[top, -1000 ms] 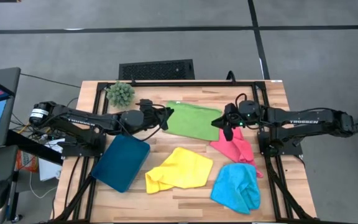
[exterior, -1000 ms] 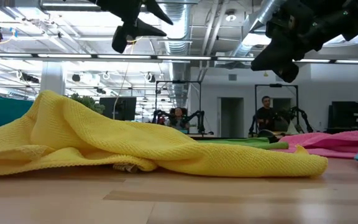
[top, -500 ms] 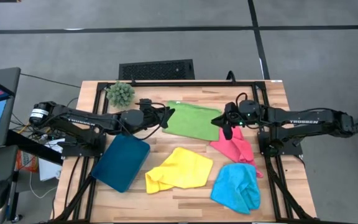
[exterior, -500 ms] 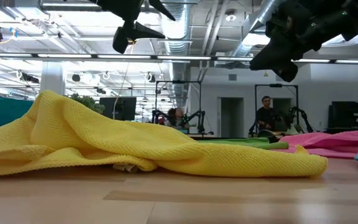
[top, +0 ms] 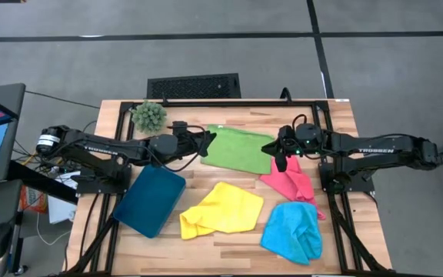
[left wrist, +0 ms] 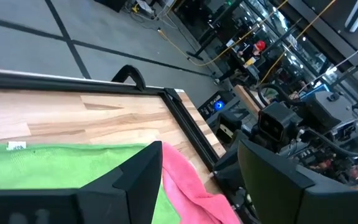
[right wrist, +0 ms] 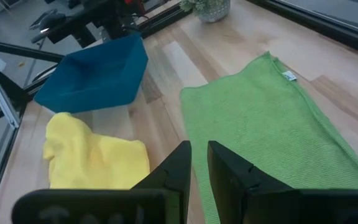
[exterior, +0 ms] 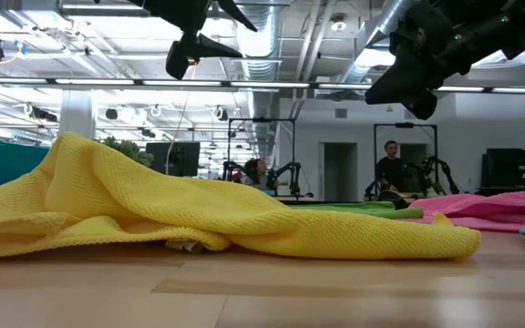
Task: Fold microfiber towels
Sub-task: Fold the green microfiber towel
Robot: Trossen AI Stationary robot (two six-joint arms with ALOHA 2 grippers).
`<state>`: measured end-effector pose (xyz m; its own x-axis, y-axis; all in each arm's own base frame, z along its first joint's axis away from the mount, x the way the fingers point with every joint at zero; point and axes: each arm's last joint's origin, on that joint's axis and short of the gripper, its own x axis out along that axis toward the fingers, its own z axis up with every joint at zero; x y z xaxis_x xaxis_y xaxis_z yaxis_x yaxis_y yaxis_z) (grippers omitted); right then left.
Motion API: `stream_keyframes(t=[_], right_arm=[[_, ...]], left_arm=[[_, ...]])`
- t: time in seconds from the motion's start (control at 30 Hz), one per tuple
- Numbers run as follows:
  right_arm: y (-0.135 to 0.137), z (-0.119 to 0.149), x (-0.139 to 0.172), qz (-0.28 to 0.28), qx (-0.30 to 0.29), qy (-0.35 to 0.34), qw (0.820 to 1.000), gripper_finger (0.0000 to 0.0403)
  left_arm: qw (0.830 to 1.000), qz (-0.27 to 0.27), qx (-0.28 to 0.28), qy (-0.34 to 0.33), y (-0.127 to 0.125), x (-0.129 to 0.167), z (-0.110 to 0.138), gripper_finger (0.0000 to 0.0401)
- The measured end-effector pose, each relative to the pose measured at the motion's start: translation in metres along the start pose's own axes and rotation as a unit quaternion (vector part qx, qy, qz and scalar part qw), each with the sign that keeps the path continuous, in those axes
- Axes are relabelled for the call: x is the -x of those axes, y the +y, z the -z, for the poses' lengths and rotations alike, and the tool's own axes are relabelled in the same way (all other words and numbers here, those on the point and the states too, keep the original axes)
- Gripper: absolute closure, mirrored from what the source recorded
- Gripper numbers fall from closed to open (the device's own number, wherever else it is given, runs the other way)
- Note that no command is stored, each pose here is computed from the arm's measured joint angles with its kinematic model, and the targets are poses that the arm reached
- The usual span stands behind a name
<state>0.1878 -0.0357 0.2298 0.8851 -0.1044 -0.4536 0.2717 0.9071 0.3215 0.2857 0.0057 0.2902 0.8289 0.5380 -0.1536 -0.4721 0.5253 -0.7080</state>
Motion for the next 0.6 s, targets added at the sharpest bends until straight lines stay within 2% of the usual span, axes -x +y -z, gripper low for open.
stream_keyframes(t=[0.23,0.4,0.6], right_arm=[[0.000,0.001,-0.002,0.000,0.000,0.005,1.000,0.0324],[-0.002,0.006,-0.010,0.008,-0.001,0.032,0.999,0.0324],[0.001,0.007,-0.019,-0.011,-0.006,0.036,0.999,0.0324]], left_arm=[[0.999,0.010,0.004,0.035,0.002,-0.008,0.011,0.0198],[0.995,0.014,-0.005,0.099,0.010,-0.020,0.027,0.0198],[0.984,0.065,0.006,0.165,0.020,-0.030,0.012,0.0198]])
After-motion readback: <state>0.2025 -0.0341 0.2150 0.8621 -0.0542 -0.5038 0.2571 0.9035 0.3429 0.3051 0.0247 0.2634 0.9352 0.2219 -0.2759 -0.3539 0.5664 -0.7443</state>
